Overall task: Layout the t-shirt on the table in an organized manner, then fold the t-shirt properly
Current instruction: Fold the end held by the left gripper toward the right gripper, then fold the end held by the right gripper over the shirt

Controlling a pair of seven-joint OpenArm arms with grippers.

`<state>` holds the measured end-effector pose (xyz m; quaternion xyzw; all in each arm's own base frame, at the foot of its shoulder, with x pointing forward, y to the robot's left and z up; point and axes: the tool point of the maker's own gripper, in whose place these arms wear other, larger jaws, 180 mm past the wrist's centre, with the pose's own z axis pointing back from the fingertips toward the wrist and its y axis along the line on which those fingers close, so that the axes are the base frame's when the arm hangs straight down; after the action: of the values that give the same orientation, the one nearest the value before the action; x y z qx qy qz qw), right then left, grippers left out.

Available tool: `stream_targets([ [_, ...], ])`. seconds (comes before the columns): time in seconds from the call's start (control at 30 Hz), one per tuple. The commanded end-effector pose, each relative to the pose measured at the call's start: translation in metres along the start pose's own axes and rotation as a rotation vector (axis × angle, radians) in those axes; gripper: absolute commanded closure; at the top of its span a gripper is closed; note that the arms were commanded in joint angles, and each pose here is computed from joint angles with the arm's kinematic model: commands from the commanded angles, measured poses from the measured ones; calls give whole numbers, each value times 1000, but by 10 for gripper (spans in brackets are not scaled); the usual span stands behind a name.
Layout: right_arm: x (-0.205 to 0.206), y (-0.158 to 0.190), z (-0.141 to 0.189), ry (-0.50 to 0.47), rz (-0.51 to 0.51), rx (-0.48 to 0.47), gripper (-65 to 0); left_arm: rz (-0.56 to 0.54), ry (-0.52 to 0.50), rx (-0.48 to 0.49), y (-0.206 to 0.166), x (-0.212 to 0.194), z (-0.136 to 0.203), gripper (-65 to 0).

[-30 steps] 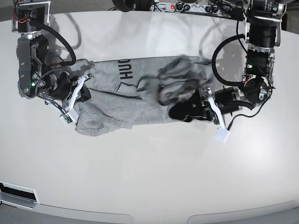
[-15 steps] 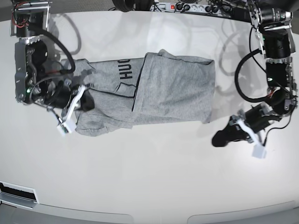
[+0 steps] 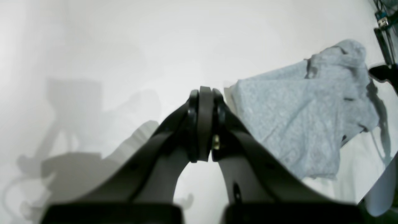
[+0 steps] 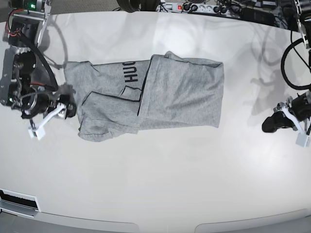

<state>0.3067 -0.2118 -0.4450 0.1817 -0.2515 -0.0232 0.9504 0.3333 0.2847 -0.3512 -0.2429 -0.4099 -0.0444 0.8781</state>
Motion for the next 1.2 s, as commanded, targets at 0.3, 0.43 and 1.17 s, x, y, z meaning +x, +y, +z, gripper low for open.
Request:
stream_targets([
  [0.3,-37,32,-15,16,-137,325,-399,0,-21,-5,2,1,11,0],
  [0.43,-39,60,-24,19,-146,402,-399,3,-26,-9,1,2,11,0],
  [1.17,21,79,21,-95,166,333,0,0,-19,-4,2,0,12,0],
])
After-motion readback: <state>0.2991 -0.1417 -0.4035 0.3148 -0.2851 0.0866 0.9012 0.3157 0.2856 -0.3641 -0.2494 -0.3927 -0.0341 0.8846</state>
